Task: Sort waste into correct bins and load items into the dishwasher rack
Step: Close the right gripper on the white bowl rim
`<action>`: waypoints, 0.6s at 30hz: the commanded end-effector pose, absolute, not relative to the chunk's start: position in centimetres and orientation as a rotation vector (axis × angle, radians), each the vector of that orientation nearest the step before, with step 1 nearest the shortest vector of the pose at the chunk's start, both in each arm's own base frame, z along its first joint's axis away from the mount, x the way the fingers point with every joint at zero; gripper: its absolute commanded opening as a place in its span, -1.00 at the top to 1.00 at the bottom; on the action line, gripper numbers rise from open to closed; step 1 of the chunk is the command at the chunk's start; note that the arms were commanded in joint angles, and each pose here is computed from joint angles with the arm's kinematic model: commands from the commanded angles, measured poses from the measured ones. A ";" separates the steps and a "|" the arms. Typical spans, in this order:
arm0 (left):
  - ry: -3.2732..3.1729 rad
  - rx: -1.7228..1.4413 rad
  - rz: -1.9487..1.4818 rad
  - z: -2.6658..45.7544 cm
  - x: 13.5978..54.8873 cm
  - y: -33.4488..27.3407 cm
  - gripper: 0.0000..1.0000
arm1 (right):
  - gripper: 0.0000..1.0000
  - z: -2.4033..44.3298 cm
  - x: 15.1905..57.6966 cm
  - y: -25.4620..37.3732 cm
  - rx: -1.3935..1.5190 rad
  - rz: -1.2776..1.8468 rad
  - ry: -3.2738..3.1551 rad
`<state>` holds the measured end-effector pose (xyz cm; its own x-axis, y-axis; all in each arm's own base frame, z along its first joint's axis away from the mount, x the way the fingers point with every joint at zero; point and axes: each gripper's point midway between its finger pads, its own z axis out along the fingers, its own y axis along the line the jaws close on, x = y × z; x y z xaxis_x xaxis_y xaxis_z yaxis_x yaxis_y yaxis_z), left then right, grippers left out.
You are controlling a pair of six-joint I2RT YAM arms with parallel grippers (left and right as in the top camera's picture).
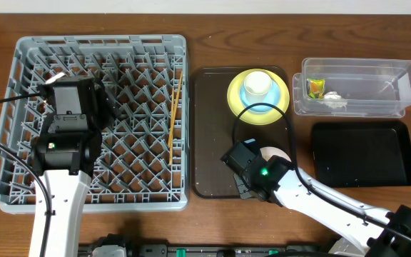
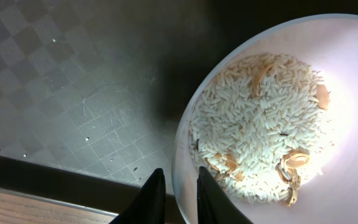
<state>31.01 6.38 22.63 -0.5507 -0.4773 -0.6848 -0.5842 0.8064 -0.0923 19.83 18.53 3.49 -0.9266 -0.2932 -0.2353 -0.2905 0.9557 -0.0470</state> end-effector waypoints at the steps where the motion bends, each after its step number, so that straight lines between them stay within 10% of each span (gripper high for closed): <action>1: 2.229 -0.797 0.178 23.6 31.2 6.6 -0.90 | 0.64 3.1 19.7 18.2 -0.441 -0.031 2.877; 18: 2.229 -0.797 0.179 23.6 31.2 6.6 -0.90 | 0.81 3.1 19.7 18.2 -0.440 -0.029 2.875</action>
